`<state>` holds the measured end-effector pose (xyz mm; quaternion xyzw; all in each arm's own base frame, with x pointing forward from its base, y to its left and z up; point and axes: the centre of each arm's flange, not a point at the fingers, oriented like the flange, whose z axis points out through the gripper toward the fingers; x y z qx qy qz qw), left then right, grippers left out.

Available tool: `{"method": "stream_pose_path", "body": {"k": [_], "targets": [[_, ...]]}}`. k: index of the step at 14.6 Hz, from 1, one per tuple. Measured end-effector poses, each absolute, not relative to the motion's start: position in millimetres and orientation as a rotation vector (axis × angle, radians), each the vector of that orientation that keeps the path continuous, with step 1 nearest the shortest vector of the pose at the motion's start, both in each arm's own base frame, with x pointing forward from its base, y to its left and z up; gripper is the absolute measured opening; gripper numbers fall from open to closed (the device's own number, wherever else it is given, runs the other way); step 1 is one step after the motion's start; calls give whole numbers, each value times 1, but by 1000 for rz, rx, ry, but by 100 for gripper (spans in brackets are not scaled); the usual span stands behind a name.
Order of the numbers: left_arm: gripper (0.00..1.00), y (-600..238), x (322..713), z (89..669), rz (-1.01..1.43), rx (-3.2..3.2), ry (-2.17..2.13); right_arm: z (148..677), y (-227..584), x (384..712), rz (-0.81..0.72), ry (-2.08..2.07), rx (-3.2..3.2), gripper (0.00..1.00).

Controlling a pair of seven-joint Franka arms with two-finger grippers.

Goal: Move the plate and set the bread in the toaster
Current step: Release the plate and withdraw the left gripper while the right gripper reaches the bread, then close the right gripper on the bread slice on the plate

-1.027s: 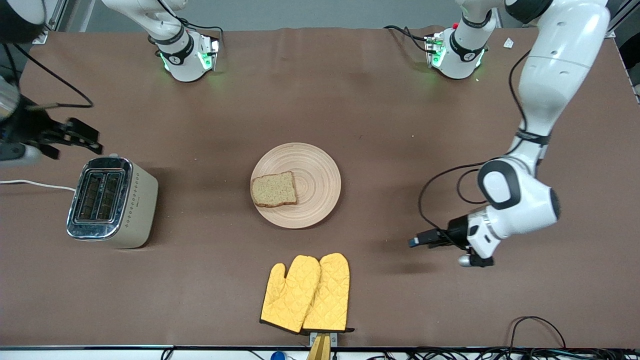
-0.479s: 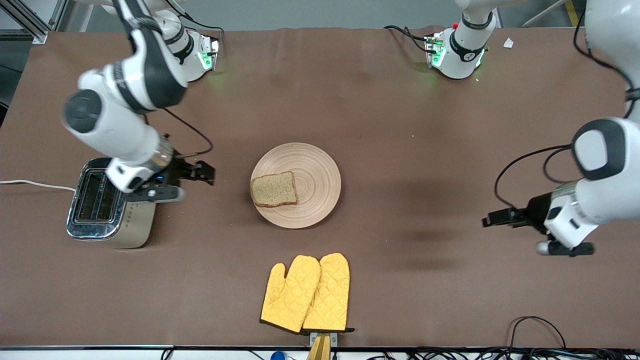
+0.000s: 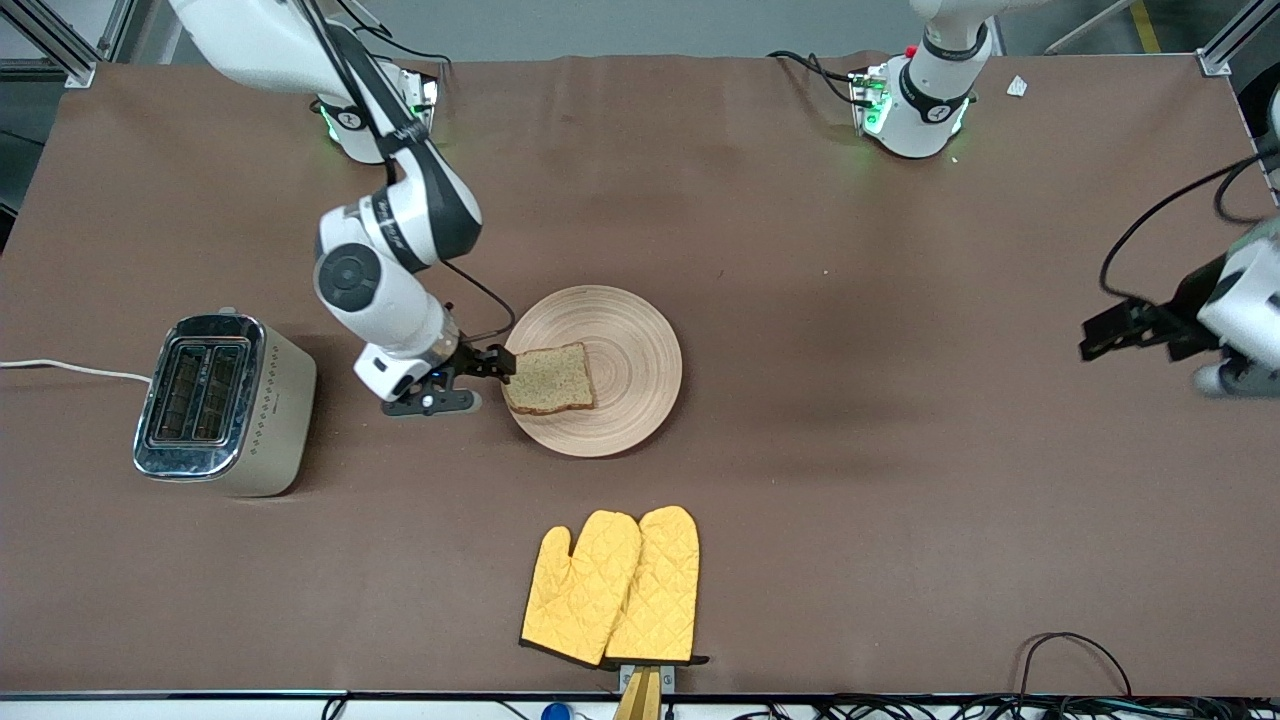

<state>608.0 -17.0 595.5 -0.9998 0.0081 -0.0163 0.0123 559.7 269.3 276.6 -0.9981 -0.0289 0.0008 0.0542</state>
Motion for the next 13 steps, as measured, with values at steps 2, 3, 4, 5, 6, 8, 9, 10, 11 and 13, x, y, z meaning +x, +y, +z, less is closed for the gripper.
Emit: {"method": "stream_pose_path", "body": {"k": [2,3,4,5,6,8,9,10,11,13], "targets": [[100,2,590,621,-70,-3095,-33,260,283,553,19,-102,-3036,100],[100,10,582,630,-63,-3088,-57,256,291,549,24,-99,-3038,100],[100,12,574,637,-53,-3083,-68,253,300,545,18,-89,-3036,98],[100,8,568,643,-41,-3079,-62,251,306,543,12,-81,-3035,98],[100,1,562,648,-28,-3077,-52,251,307,543,9,-74,-3035,95],[100,-12,551,654,-4,-3076,-41,251,304,545,5,-63,-3037,89],[100,-15,548,656,0,-3079,-40,251,302,546,3,-59,-3038,84],[100,-15,546,658,0,-3084,-41,251,301,547,1,-57,-3039,84],[100,-14,545,658,0,-3089,-45,251,301,547,0,-59,-3042,81],[100,-12,545,656,8,-3092,-52,248,299,547,4,-67,-3051,78]]}}
